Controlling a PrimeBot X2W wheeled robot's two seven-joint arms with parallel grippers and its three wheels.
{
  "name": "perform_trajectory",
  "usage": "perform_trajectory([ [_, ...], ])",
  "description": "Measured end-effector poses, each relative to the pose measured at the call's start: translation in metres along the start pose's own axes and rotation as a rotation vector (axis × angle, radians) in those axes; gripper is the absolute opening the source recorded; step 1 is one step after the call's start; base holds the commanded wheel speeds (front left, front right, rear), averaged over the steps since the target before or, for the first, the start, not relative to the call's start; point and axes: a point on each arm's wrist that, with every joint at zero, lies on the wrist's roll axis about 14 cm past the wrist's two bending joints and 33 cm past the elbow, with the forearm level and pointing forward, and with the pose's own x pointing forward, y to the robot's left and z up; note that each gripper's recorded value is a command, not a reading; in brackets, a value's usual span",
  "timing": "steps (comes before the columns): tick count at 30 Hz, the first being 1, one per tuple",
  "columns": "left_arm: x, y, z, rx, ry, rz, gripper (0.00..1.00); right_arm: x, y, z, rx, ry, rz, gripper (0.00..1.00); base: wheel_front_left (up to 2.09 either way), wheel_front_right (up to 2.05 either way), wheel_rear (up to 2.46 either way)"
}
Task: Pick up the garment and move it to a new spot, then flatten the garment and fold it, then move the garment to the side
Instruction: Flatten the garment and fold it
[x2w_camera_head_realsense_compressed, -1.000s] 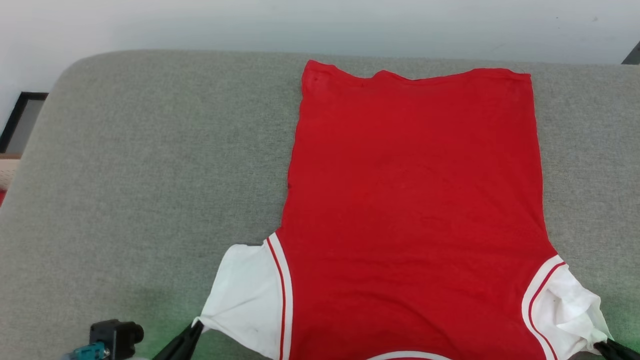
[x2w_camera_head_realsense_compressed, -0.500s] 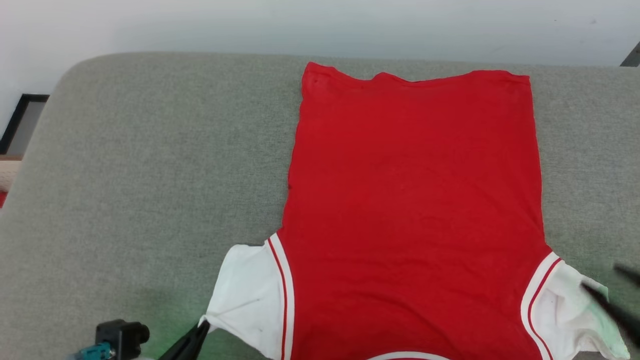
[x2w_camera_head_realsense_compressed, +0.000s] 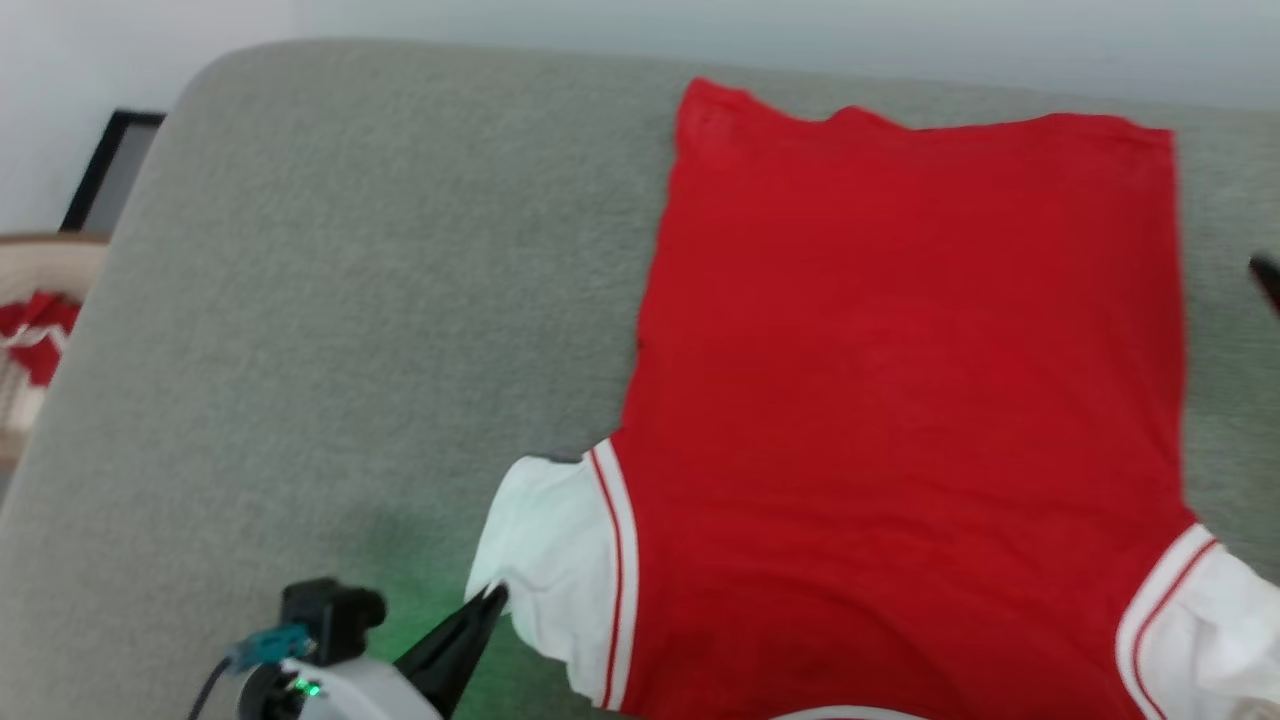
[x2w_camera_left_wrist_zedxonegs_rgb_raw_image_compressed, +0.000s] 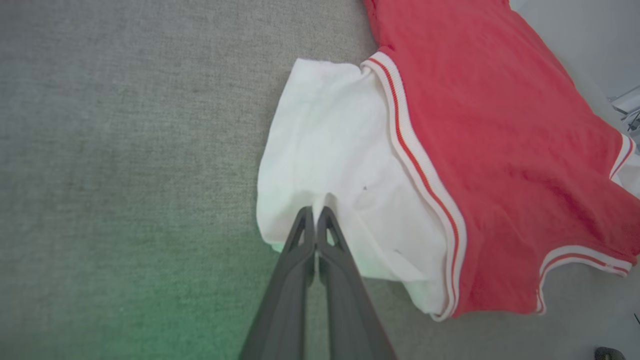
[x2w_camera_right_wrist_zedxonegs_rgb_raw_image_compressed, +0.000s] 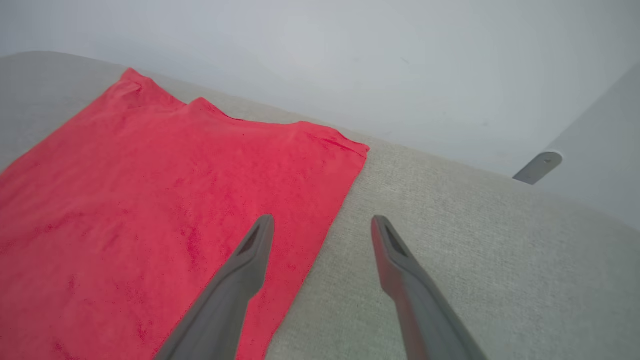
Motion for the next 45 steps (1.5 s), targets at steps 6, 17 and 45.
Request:
perform_trajectory([
  [6, 0.011, -0.003, -0.001, -0.001, 0.007, -0.018, 0.00, 0.056, -0.014, 0.004, 0.010, 0.117, -0.041, 1.00, 0.00, 0.00, 0.00],
  [17, 0.023, 0.006, -0.009, -0.024, 0.028, 0.000, 0.00, 0.136, -0.023, -0.024, 0.056, 0.350, -0.085, 1.00, 0.00, 0.00, 0.00],
  [45, 0.030, 0.023, -0.015, -0.047, 0.031, 0.030, 0.00, 0.164, -0.003, -0.068, 0.192, 0.667, -0.098, 0.00, 0.00, 0.00, 0.00],
])
